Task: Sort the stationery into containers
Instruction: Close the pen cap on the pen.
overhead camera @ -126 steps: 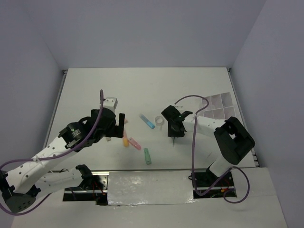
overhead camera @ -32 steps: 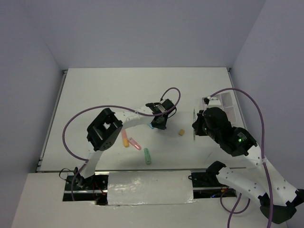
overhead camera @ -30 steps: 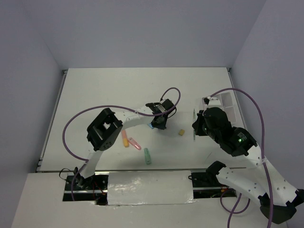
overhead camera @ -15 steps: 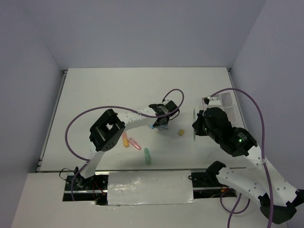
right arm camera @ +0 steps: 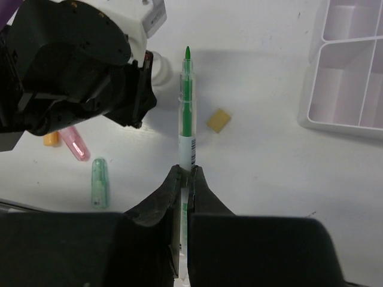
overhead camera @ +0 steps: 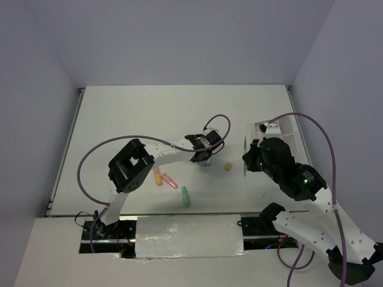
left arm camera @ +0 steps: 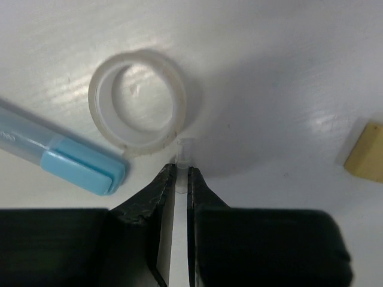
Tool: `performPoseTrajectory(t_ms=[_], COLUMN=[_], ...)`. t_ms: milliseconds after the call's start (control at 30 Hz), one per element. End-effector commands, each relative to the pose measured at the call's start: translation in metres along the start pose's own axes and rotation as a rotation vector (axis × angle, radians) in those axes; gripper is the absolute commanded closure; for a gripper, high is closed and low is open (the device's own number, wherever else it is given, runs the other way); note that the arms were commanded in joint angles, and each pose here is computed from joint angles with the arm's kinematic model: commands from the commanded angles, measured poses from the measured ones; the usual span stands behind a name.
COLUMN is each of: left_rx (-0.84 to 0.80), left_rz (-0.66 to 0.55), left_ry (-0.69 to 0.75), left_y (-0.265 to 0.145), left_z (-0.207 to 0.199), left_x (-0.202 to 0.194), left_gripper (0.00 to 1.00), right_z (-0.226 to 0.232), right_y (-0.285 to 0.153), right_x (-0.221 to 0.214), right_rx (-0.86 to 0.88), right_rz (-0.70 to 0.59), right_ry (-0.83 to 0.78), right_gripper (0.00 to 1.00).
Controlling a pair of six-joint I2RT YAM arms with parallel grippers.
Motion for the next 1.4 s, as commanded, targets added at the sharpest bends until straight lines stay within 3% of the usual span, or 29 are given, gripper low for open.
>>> performPoseTrajectory(t_ms=[0, 133, 267, 433, 533, 600, 700, 733, 867, 1000, 1367], left_rx=[-0.061, -0.215, -0.329, -0.373, -0.495, -0.539, -0.718, -0.826, -0.977, -1.096, -1.211], left_rz=[0.062, -0.062, -0.148, -0.260, -0.405, -0.442, -0.584, -0.668, -0.759, -0.821, -0.866], left_ry=[-0.002, -0.067, -0.114, -0.193, -0.286, -0.303, -0.351, -0.380, -0.417, -0.396, -0.354], left_y=[-0.015, -0.061, -0.099, -0.141, -0.190, -0.194, -0.227, -0.256, -0.276, -0.299, -0.319], left_z=[0.002, -0.013, -0.023, -0.013, -0.003, 0.006, 0.014, 0.016, 0.032, 0.038, 0.040], left_x=[-0.020, 0.010, 0.032, 0.051, 0.070, 0.064, 0.067, 0.075, 0.061, 0.055, 0.048], left_gripper=[1.00, 1.00, 1.00, 1.00, 1.00, 1.00, 1.00, 0.97, 0.95, 0.95, 0.95], right_z=[0.004, 0.015, 0.024, 0.035, 0.049, 0.062, 0.078, 0.090, 0.100, 0.118, 0.144], right_y=[-0.001, -0.005, -0.004, 0.002, 0.001, 0.001, 0.004, -0.005, 0.001, -0.008, -0.013], right_x=[0.010, 0.019, 0.017, 0.009, 0.012, 0.009, 0.000, 0.006, -0.004, -0.002, 0.001], right_rx=[0.042, 0.137, 0.207, 0.286, 0.394, 0.492, 0.618, 0.720, 0.793, 0.928, 0.945], right_rz=[-0.088, -0.177, -0.186, -0.207, -0.265, -0.284, -0.290, -0.329, -0.334, -0.360, -0.350], right_ry=[0.009, 0.017, -0.008, 0.008, 0.039, 0.042, 0.078, 0.085, 0.122, 0.146, 0.091], right_gripper=[1.00, 1.00, 1.00, 1.00, 1.00, 1.00, 1.00, 1.00, 1.00, 1.00, 1.00])
Point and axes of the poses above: each gripper's point midway between its finger pads, its own y axis out along the fingers, its own z axis along the line the jaws close on, x = y × z, the point moved 4 cm from there along -y, back along the fingers, and after that the axes turned 12 degrees about -y, right-handed, at the moved point
